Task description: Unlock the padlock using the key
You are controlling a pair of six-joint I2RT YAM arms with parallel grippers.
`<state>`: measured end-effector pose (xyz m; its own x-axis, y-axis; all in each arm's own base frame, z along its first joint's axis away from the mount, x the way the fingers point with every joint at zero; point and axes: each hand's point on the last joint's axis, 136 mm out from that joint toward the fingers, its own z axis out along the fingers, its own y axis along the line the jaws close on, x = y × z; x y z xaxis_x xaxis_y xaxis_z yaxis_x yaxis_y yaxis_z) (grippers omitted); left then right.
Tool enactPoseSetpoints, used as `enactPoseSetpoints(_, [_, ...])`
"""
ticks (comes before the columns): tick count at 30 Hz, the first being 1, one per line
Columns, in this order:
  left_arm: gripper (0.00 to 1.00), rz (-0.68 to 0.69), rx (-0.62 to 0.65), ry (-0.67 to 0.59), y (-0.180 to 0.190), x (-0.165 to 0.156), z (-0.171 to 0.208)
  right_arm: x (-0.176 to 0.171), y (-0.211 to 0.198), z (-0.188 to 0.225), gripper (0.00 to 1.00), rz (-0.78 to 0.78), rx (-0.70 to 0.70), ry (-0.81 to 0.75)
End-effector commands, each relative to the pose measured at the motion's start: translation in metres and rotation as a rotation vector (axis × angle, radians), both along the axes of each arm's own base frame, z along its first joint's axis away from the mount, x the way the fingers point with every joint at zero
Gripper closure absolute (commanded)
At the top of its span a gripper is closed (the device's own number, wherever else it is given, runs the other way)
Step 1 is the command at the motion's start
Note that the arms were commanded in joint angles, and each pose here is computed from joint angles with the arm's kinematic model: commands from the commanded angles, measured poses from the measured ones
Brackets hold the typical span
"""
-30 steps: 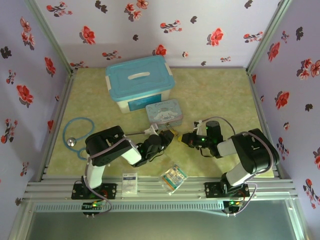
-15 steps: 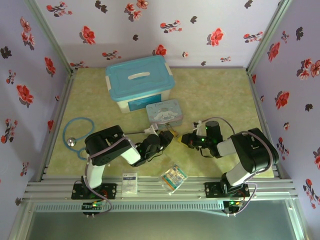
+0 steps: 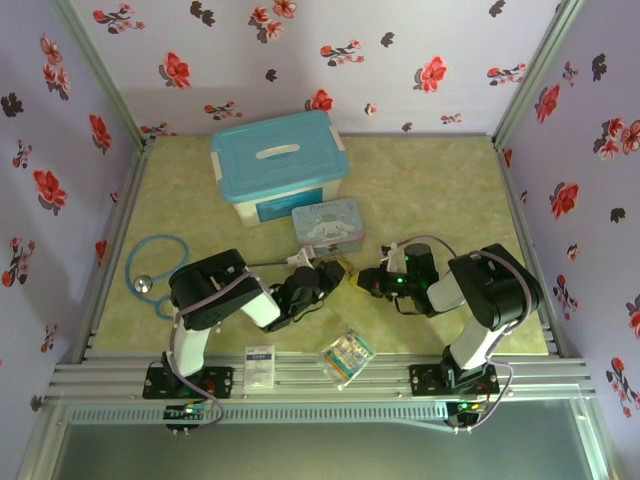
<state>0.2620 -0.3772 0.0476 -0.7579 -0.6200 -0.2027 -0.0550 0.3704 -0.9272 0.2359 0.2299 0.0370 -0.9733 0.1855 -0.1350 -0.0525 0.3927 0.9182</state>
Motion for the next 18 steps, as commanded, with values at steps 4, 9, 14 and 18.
enactPoseSetpoints(4, [1.00, -0.125, -0.042, -0.008, -0.017, -0.022, 0.014, 0.021, -0.007, 0.020, 1.00, -0.033, 0.031, -0.104])
enactPoseSetpoints(9, [1.00, -0.136, -0.067, -0.017, -0.018, -0.023, 0.018, 0.026, -0.013, 0.020, 1.00, -0.054, 0.035, -0.081])
enactPoseSetpoints(14, [1.00, -0.126, -0.067, -0.021, -0.012, -0.021, 0.018, 0.031, -0.020, 0.025, 1.00, -0.087, 0.054, -0.076])
enactPoseSetpoints(18, [1.00, -0.133, -0.078, -0.029, -0.013, -0.022, 0.021, 0.032, -0.020, 0.025, 1.00, -0.087, 0.049, -0.079])
